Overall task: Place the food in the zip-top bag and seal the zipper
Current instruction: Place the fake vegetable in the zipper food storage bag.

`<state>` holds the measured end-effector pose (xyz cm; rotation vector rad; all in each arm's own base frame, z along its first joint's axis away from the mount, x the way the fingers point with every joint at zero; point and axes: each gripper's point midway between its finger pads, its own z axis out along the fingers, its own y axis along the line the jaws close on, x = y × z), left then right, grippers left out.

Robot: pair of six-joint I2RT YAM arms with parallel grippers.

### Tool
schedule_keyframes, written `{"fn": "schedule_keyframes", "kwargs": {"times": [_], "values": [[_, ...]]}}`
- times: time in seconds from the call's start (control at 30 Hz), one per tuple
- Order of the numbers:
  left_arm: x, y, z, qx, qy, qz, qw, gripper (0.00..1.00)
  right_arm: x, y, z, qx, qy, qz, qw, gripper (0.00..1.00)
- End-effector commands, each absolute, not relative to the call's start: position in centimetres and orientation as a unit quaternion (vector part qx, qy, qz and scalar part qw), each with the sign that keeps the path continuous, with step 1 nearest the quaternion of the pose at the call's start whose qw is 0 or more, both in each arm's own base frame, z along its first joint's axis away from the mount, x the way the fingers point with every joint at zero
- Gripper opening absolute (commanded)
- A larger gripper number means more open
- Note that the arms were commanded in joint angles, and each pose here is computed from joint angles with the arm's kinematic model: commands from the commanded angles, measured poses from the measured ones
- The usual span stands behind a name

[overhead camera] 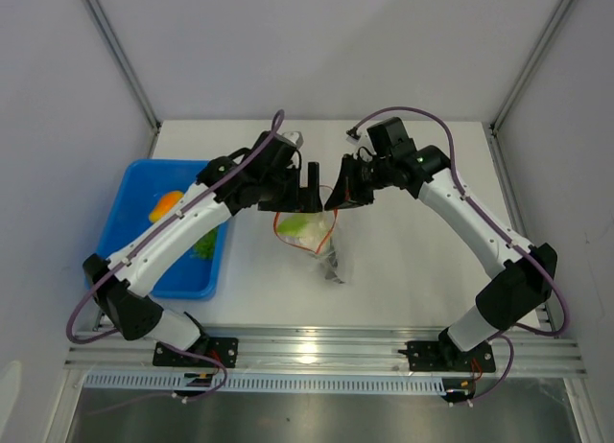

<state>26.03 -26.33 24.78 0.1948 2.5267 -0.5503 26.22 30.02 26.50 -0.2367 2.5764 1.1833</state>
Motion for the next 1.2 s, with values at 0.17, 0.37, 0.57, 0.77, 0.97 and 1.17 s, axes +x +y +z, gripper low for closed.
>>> {"fn": "schedule_keyframes", "kwargs": {"times": [0.17, 0.37, 0.57, 0.77, 0.97, 1.17], "values": [[26.8, -22.4, 30.7, 0.054, 0.892, -0.188, 0.408, 0.99, 25.5, 30.6, 28.3, -0.097, 0.878, 0.445, 0.150, 0.00], [26.4, -19.4, 29.7, 0.021, 0.889, -0.166, 0.426, 0.99, 25.5, 30.0, 28.0, -0.098, 0.884, 0.429, 0.156, 0.00], [27.4, -16.6, 28.1, -0.038, 0.898, -0.174, 0.402, 0.99, 25.4, 28.6, 27.3, -0.096, 0.899, 0.392, 0.171, 0.00], [28.8, -12.4, 25.9, -0.108, 0.901, -0.154, 0.391, 1.00, 25.1, 27.8, 26.6, -0.097, 0.905, 0.375, 0.174, 0.00], [30.0, -7.6, 22.4, -0.202, 0.904, -0.121, 0.357, 0.99, 25.0, 27.4, 26.2, -0.100, 0.910, 0.364, 0.170, 0.00], [30.7, -3.3, 18.6, -0.276, 0.894, -0.123, 0.331, 0.99, 25.1, 26.9, 25.3, -0.100, 0.916, 0.355, 0.158, 0.00]]}}
